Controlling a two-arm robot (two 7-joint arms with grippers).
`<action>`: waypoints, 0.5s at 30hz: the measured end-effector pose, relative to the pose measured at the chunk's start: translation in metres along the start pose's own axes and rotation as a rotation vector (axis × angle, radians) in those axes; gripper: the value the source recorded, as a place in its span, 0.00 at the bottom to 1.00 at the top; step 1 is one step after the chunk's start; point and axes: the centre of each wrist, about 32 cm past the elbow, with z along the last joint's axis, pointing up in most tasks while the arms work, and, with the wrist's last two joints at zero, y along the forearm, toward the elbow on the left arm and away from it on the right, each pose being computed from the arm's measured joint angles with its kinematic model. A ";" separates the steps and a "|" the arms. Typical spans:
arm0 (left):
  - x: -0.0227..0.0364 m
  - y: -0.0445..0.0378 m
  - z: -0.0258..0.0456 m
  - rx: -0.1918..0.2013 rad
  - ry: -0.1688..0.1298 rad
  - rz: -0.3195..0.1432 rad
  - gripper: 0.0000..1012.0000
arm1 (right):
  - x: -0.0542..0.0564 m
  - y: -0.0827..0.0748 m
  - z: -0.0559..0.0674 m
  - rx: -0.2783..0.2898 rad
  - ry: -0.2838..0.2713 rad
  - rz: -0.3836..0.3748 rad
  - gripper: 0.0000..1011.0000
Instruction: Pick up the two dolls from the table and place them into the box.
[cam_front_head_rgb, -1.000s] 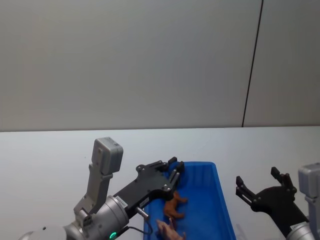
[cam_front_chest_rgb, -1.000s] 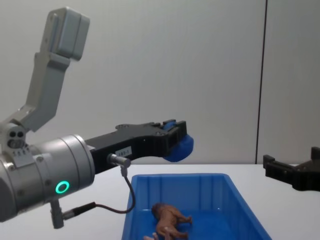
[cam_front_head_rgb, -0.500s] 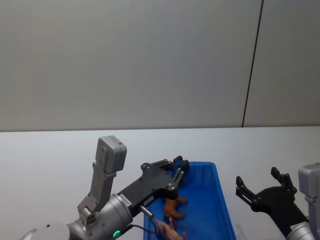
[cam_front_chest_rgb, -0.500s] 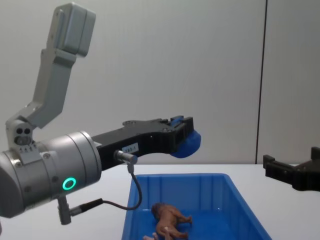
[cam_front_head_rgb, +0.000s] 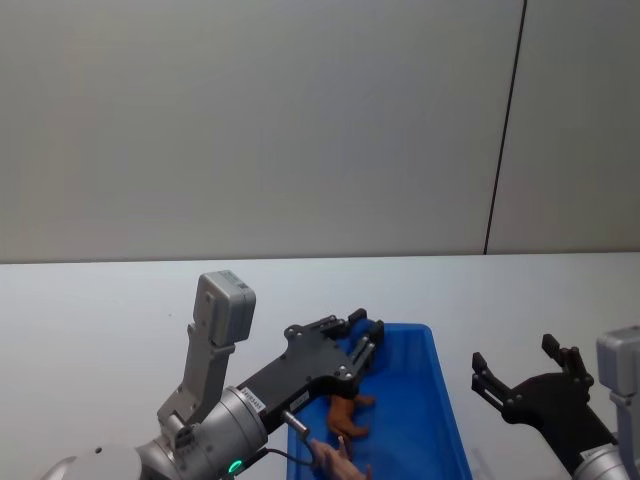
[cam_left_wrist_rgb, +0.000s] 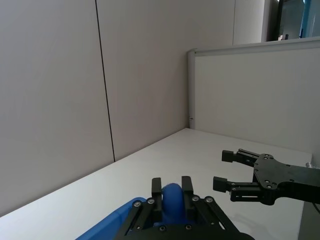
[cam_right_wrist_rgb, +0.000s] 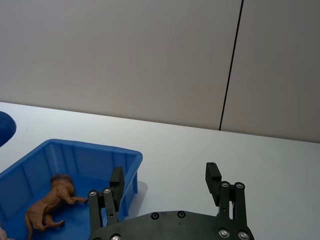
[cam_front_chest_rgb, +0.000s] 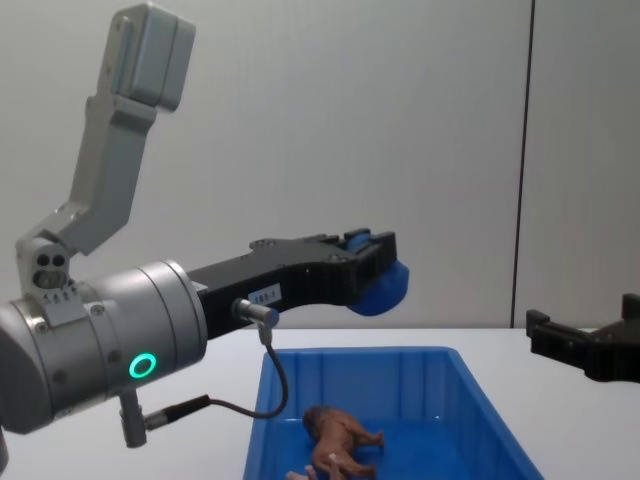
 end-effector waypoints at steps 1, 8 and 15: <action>0.0000 0.0000 0.0000 0.000 0.000 0.000 0.23 | 0.000 0.000 0.000 0.000 0.000 0.000 0.99; 0.0000 -0.0003 -0.0001 -0.001 0.000 -0.002 0.48 | 0.000 0.000 0.000 0.000 0.000 0.000 0.99; 0.0000 -0.0005 0.0001 -0.002 0.000 -0.002 0.65 | 0.000 0.000 0.000 0.000 0.000 0.000 0.99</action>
